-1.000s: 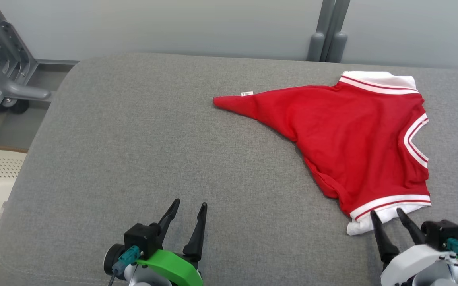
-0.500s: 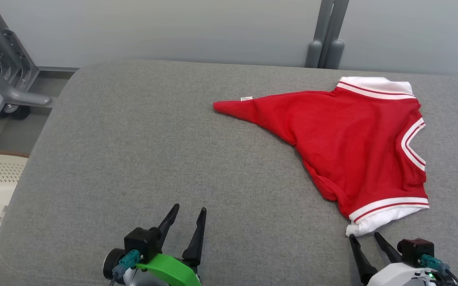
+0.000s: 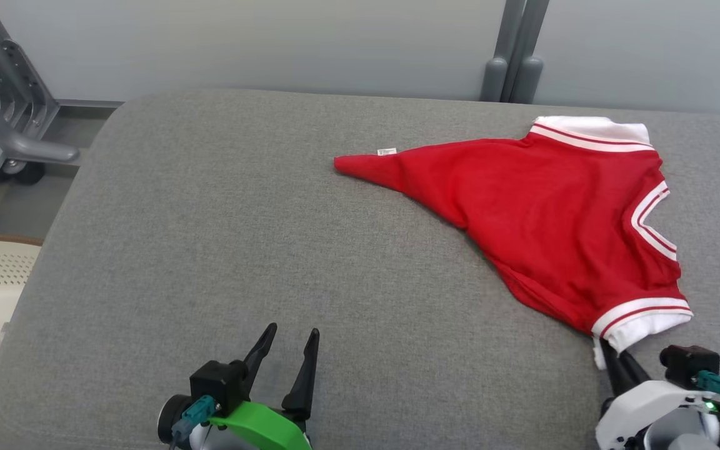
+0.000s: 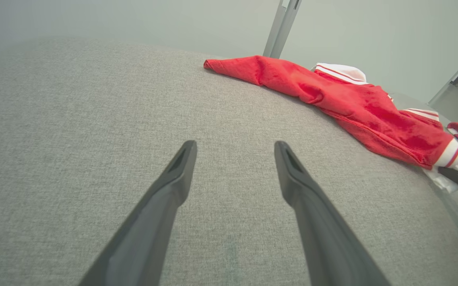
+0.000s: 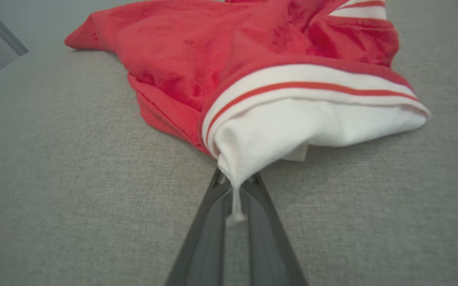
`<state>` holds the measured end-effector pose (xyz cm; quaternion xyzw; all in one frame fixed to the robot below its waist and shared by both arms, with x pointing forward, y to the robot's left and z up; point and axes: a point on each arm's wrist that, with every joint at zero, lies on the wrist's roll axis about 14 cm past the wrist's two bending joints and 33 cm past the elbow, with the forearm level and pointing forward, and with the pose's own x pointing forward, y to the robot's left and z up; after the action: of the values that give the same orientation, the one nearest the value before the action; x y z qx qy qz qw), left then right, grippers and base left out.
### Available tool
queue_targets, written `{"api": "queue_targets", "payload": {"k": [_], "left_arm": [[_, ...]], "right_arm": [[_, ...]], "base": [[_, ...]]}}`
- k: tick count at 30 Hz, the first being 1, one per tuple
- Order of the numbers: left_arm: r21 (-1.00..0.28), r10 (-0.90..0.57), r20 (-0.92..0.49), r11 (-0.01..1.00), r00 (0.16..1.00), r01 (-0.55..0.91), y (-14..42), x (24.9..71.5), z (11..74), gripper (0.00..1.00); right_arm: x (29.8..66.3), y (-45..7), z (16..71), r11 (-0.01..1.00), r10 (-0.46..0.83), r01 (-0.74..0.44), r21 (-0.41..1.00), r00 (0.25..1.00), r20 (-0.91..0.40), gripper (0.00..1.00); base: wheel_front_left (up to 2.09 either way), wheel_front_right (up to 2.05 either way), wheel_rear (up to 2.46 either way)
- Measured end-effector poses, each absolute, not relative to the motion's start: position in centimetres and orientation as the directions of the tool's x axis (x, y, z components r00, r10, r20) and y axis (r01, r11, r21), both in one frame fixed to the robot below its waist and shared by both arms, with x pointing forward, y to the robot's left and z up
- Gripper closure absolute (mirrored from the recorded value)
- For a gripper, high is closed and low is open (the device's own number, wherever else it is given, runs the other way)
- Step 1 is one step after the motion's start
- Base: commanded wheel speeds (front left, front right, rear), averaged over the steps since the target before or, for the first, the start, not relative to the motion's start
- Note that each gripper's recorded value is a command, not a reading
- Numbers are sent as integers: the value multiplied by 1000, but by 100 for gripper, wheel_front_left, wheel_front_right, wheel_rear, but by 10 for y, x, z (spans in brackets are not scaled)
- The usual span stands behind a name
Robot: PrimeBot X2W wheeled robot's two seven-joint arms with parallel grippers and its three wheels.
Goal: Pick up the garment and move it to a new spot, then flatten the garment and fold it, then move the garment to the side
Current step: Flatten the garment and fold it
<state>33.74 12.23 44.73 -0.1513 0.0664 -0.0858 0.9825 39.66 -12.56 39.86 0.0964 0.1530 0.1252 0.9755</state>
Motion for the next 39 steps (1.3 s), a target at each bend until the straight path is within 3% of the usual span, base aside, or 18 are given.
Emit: {"api": "queue_targets", "payload": {"k": [8,13,21,27,30,31,32,34,39], "left_arm": [[-337,-249,-99,919,963,203,102,339,448,0],[-348,-303,-90,902,949,255,84,341,451,0],[-357,-334,-95,891,938,282,74,335,449,0],[-354,-289,-95,904,953,239,88,333,450,0],[-350,-258,-101,913,961,208,98,331,449,0],[-350,-247,-103,916,963,198,101,331,448,0],[-352,-235,-107,918,966,184,105,330,447,0],[-354,-212,-116,921,970,159,112,329,445,0],[-359,-200,-117,922,973,146,116,336,446,0]], "right_arm": [[410,-214,453,990,139,-141,1,980,-139,100],[420,-236,504,989,114,-114,-96,993,-7,100],[461,-199,565,961,220,-203,-187,972,79,100],[521,-183,591,951,220,-197,-236,972,76,100],[544,-178,577,952,202,-195,-235,979,6,100],[549,-175,563,952,197,-202,-230,979,-48,18],[552,-172,546,950,192,-214,-228,975,-112,0],[555,-161,521,947,202,-239,-213,963,-180,0],[557,-142,493,939,249,-286,-192,948,-198,0]], "base": [[0,0,0],[0,0,0],[0,0,0],[0,0,0],[0,0,0],[0,0,0],[0,0,0],[0,0,0],[0,0,0]]}}
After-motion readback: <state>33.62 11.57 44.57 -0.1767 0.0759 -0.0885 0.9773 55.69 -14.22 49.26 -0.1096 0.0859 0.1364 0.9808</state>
